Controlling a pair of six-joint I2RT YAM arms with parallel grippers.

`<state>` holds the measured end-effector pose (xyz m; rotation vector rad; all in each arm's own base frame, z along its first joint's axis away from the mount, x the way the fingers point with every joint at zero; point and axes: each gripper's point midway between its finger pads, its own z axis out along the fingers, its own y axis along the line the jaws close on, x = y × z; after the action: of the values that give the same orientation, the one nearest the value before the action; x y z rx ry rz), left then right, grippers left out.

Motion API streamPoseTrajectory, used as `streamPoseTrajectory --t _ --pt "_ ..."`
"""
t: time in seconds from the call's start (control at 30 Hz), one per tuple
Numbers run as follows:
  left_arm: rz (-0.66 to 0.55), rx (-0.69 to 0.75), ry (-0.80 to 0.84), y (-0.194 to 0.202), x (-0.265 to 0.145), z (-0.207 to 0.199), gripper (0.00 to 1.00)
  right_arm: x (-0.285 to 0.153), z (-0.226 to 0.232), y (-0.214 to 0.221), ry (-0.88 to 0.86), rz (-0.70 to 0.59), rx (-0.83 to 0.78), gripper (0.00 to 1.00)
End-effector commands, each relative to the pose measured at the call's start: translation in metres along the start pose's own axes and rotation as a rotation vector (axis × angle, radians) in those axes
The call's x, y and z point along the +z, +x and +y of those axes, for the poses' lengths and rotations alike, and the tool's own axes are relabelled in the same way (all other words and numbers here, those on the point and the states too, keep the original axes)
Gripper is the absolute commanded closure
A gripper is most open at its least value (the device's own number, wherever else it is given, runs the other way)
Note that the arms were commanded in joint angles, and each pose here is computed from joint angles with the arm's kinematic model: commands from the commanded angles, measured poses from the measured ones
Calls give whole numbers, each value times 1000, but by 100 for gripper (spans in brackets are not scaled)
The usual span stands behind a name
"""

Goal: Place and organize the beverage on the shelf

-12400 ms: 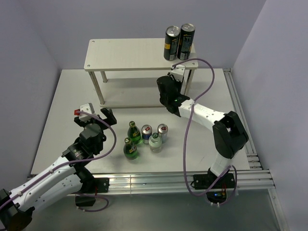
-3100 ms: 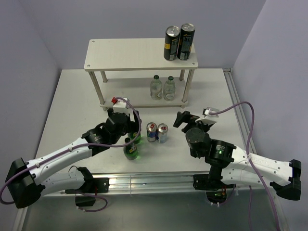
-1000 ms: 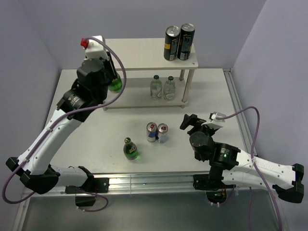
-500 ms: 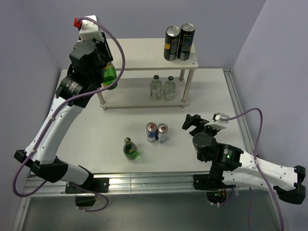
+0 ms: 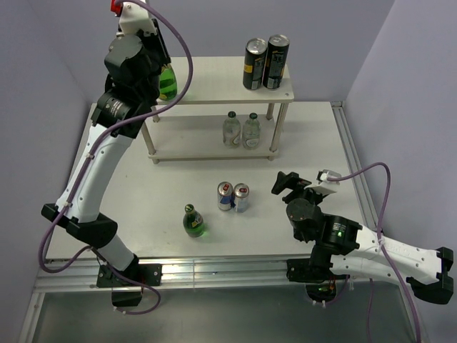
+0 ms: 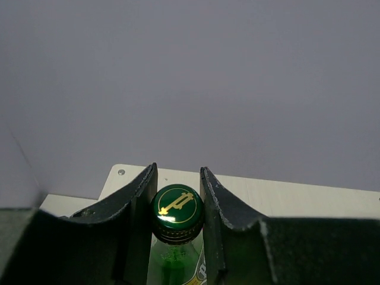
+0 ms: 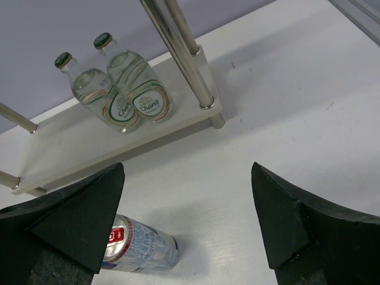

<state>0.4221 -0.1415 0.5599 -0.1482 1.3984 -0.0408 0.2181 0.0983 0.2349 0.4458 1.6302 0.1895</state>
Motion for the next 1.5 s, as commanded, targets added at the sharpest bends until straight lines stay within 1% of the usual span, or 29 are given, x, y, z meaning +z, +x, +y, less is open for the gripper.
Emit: streamPoseTrajectory --t 0.0,0.07,0.17,0.2,0.23,0.47,0.53,0.67,0.87,0.93,1.03,1.07,1.1,1.17,1.27,1.33,1.37,1.43,1.47 --pt "-260 -111 -13 -93 -14 15 100 0 -3 -5 19 -28 26 6" --pt "-268 -98 -21 -93 -11 16 100 0 -2 -6 17 -29 32 6" --pt "-261 -75 -39 -82 -1 17 100 0 -2 -6 13 -28 33 7" --pt "-278 -78 -47 -84 2 20 100 0 -2 -6 12 -28 36 7" --pt "-267 -64 -48 -74 6 19 100 0 -2 -6 10 -27 37 7" --pt "-296 -47 -63 -57 29 25 100 0 -2 -5 13 -29 37 7" --pt "-303 -48 -74 -58 33 28 100 0 -3 -5 14 -30 36 7" --pt "-301 -49 -80 -53 43 30 100 0 -4 -5 14 -30 43 8" --pt "-282 -35 -112 -34 54 35 100 0 -7 -5 20 -32 50 8" --pt "-268 -37 -119 -25 56 36 97 -1 -8 -5 20 -30 49 8" --pt "-257 -36 -121 -16 56 38 75 -1 -9 -5 19 -29 53 8" --pt "-256 -33 -113 -15 55 36 53 -1 -9 -5 20 -29 59 8" --pt "-246 -24 -108 -8 56 35 40 -1 -10 -5 21 -29 58 8" --pt "-247 -26 -105 -9 54 35 21 -1 -10 -5 21 -29 61 7" --pt "-237 -19 -102 -4 54 35 12 -2 -10 -5 20 -28 63 8" --pt "-232 -21 -106 -4 53 37 9 -1 -11 -5 21 -28 66 7" --pt "-233 -21 -106 -6 52 37 1 -2 -11 -5 21 -29 66 7" --pt "-219 -22 -103 -5 50 37 1 -2 -11 -5 20 -28 67 7" --pt "-226 -31 -96 -12 45 38 1 -2 -11 -4 22 -28 66 7"
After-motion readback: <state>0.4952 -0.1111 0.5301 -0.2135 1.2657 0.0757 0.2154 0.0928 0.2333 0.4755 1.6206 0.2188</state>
